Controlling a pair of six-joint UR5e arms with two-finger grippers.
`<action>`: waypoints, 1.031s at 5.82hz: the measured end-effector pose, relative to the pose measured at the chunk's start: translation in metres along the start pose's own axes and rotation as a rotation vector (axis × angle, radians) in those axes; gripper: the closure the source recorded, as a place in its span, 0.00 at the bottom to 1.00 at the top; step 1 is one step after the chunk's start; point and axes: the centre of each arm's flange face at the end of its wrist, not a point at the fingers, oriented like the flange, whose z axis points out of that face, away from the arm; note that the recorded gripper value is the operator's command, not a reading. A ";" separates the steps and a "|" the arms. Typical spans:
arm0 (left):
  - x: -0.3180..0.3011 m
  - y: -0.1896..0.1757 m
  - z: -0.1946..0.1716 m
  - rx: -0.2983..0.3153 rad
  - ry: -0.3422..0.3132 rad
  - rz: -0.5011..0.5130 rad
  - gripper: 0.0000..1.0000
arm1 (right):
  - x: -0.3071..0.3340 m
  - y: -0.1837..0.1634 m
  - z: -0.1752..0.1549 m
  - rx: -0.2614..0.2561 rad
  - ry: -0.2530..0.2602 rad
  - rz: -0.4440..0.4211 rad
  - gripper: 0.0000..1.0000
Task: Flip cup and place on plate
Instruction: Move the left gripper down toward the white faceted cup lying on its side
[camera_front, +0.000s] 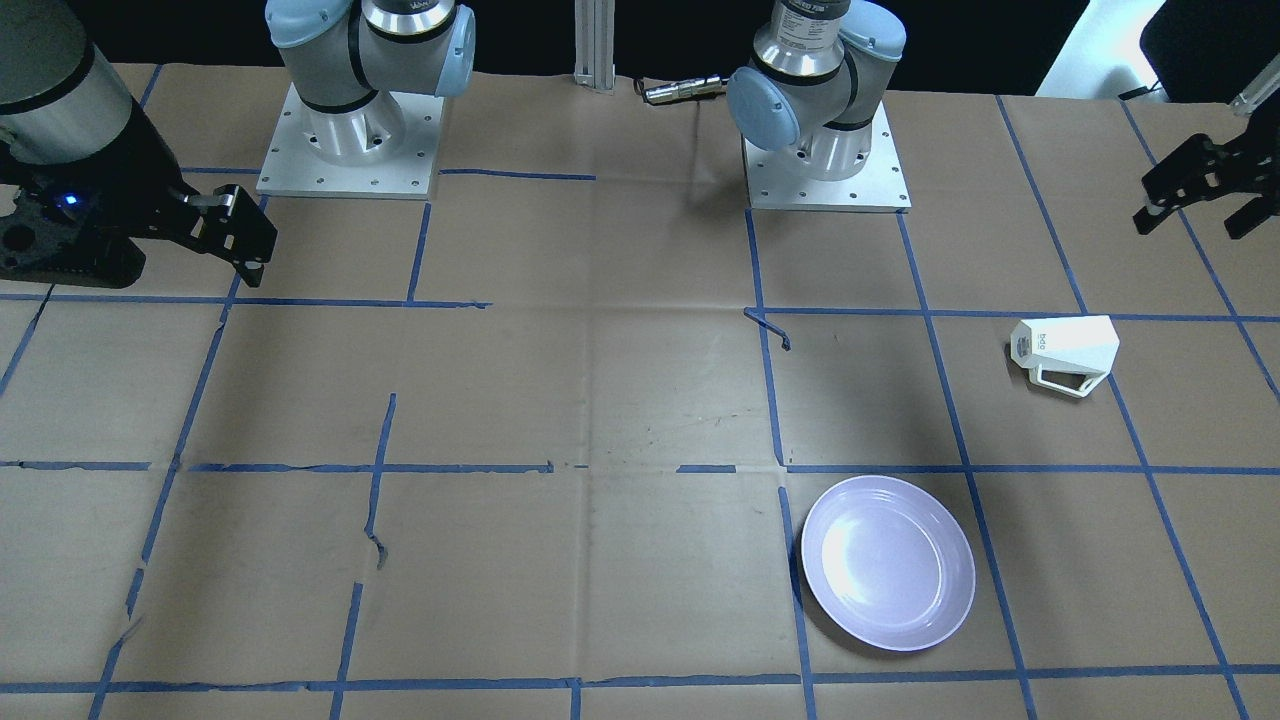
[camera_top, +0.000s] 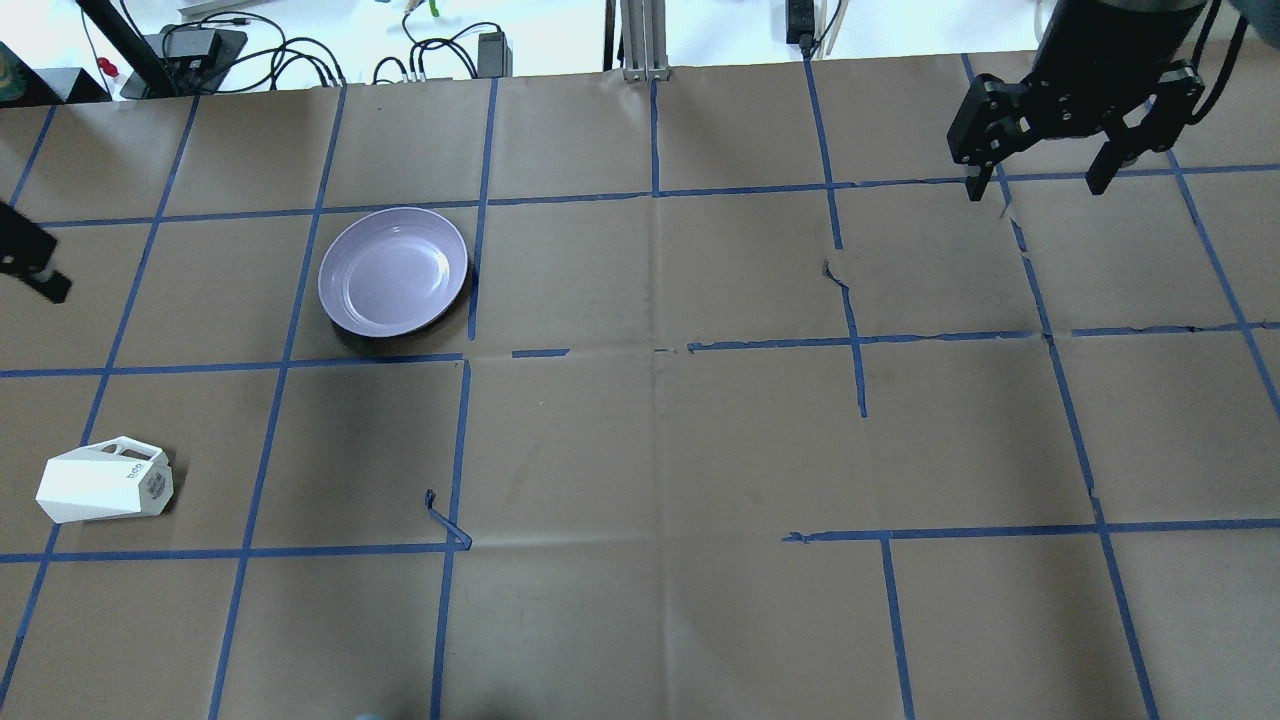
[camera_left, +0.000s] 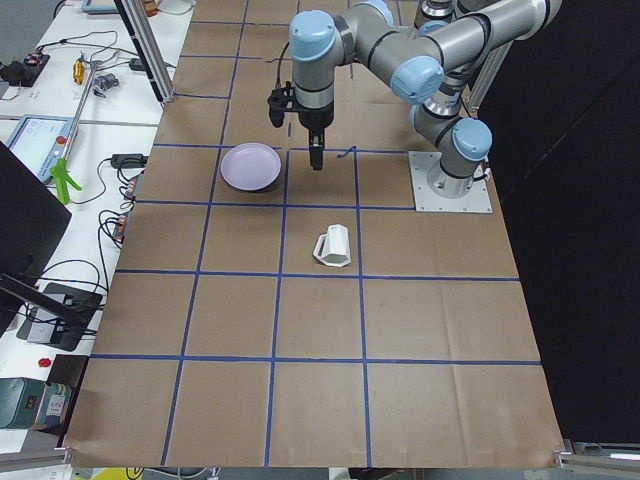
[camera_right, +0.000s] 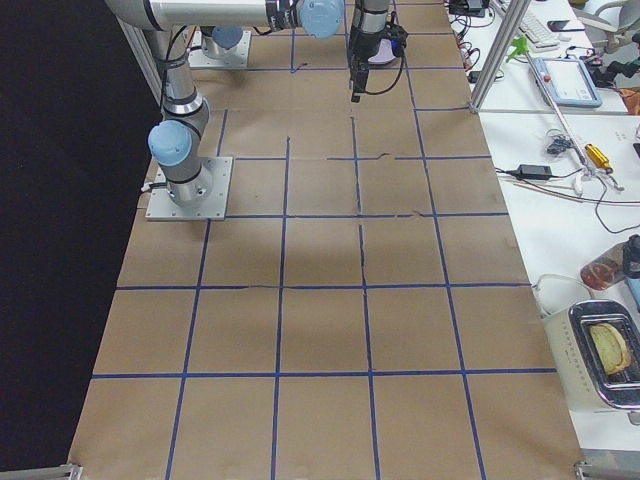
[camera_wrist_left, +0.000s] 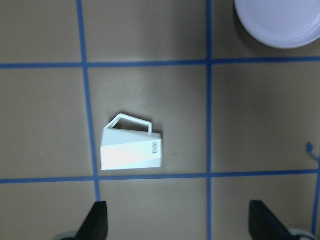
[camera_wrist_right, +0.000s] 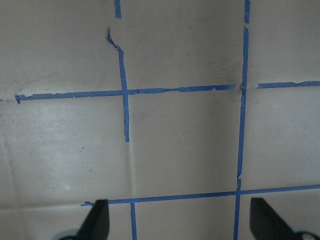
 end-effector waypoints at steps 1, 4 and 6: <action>-0.068 0.026 0.009 0.010 -0.008 0.031 0.01 | 0.000 0.000 0.000 0.000 0.000 0.000 0.00; -0.155 0.051 0.071 0.019 0.112 0.073 0.01 | 0.000 0.000 0.000 0.001 0.000 0.000 0.00; -0.200 0.059 0.154 0.111 0.409 0.038 0.01 | 0.000 0.000 0.000 0.001 0.000 0.000 0.00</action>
